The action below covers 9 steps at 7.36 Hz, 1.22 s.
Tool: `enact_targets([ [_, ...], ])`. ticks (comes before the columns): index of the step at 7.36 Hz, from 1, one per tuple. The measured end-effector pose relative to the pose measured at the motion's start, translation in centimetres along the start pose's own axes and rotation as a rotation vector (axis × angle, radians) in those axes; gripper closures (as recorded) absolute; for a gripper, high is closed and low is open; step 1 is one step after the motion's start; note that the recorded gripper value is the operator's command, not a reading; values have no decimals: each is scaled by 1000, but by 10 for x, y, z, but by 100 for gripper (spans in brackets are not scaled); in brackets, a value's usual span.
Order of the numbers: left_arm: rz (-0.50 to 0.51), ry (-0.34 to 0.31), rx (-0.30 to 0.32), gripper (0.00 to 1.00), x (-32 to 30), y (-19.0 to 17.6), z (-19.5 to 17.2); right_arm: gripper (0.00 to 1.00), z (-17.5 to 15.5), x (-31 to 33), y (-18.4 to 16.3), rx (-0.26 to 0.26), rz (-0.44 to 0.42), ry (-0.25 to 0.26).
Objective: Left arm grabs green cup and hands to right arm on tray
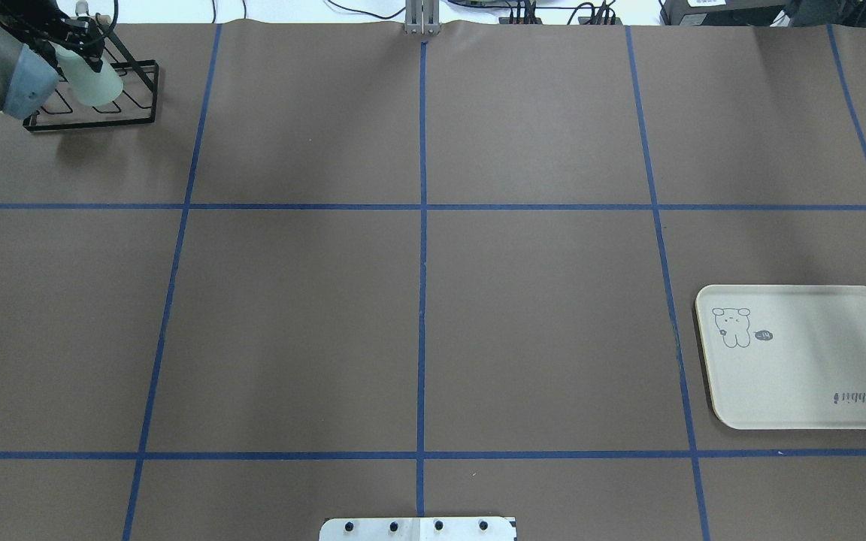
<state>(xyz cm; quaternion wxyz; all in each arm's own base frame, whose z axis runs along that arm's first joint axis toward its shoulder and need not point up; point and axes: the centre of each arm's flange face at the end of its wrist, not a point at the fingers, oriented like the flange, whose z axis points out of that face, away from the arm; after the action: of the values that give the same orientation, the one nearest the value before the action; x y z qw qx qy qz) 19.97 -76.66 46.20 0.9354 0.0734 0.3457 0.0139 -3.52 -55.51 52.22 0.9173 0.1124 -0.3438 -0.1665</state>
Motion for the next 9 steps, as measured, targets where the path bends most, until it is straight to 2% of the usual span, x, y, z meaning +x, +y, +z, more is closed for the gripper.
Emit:
enact_targets([
  [4, 3, 18, 25, 77, -1, -3, -23, 0, -1, 0, 0, 1, -1, 0],
  [9, -20, 142, 51, 79, -31, 9, -73, 0, -1, -1, 0, 2, -2, 1],
])
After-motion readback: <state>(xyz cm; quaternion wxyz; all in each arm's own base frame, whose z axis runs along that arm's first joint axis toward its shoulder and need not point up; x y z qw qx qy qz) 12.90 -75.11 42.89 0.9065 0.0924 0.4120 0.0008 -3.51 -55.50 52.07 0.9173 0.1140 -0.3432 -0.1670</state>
